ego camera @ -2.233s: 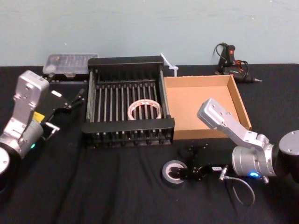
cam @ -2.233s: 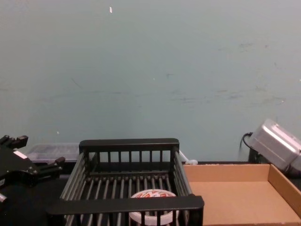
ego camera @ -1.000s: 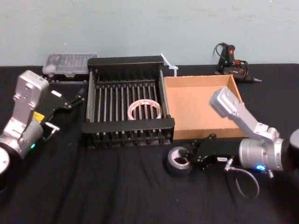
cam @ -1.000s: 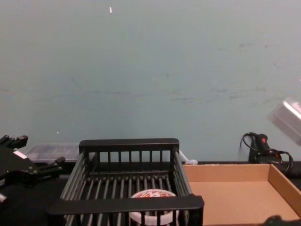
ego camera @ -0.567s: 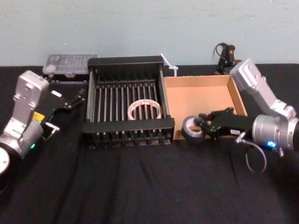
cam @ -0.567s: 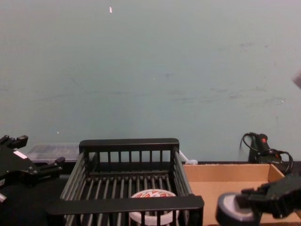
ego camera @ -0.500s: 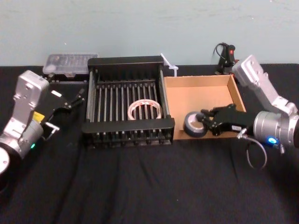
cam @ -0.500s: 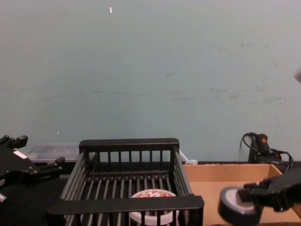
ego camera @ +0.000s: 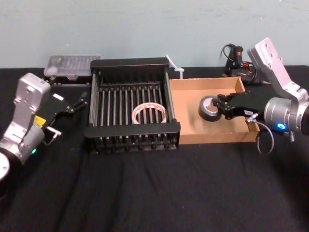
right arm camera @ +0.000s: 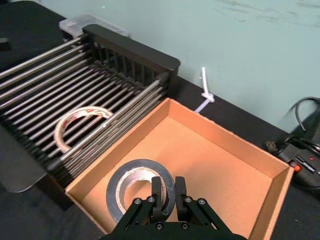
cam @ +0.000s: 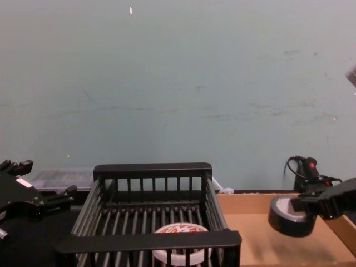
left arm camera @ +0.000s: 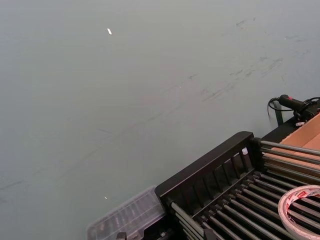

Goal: Pick up the white tape and place it into the black box , Pick up the silver tape and place it into the brown box.

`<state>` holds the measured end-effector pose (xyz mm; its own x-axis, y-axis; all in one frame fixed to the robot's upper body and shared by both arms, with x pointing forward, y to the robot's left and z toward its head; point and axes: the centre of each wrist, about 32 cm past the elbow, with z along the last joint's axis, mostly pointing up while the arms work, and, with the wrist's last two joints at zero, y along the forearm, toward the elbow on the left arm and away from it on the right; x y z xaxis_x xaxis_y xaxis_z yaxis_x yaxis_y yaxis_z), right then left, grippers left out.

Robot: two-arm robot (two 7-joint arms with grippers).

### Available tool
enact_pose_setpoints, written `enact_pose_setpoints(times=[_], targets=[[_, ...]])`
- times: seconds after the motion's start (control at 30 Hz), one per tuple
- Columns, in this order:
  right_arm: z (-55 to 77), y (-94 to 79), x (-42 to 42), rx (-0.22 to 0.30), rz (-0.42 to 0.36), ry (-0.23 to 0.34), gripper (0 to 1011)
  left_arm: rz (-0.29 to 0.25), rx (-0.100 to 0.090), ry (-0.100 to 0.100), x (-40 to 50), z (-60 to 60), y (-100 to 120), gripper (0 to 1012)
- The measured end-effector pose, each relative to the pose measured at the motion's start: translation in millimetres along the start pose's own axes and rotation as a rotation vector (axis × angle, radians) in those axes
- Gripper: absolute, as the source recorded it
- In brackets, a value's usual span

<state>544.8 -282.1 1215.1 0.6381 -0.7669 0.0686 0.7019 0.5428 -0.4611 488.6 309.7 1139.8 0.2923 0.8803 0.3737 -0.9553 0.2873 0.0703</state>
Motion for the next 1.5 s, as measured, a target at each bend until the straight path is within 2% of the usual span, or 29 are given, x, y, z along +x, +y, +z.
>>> enact_pose_setpoints(times=[0.23, 0.73, 0.87, 0.97, 1.0, 1.1, 1.23, 1.4, 1.43, 1.5], targets=[[-0.1, 4.0, 3.8, -0.007, -0.035, 0.017, 162, 0.000, 0.000, 0.000, 0.0, 0.0, 0.0, 1001], [0.2, 3.6, 3.7, -0.008, -0.034, 0.014, 164, 0.000, 0.000, 0.000, 0.0, 0.0, 0.0, 1001], [0.3, 3.6, 3.6, -0.007, -0.033, 0.014, 250, 0.000, 0.000, 0.000, 0.0, 0.0, 0.0, 1001], [0.3, 3.6, 3.5, -0.007, -0.033, 0.014, 366, 0.000, 0.000, 0.000, 0.0, 0.0, 0.0, 1001], [0.3, 3.6, 3.5, -0.007, -0.032, 0.013, 366, 0.000, 0.000, 0.000, 0.0, 0.0, 0.0, 1001], [0.4, 3.6, 3.4, -0.007, -0.032, 0.013, 448, 0.000, 0.000, 0.000, 0.0, 0.0, 0.0, 1001], [0.4, 3.5, 3.4, -0.007, -0.031, 0.013, 609, 0.000, 0.000, 0.000, 0.0, 0.0, 0.0, 1001], [0.4, 3.5, 3.4, -0.007, -0.031, 0.014, 738, 0.000, 0.000, 0.000, 0.0, 0.0, 0.0, 1001], [0.4, 3.5, 3.4, -0.007, -0.031, 0.014, 803, 0.000, 0.000, 0.000, 0.0, 0.0, 0.0, 1001], [0.4, 3.5, 3.4, -0.007, -0.031, 0.014, 856, 0.000, 0.000, 0.000, 0.0, 0.0, 0.0, 1001]])
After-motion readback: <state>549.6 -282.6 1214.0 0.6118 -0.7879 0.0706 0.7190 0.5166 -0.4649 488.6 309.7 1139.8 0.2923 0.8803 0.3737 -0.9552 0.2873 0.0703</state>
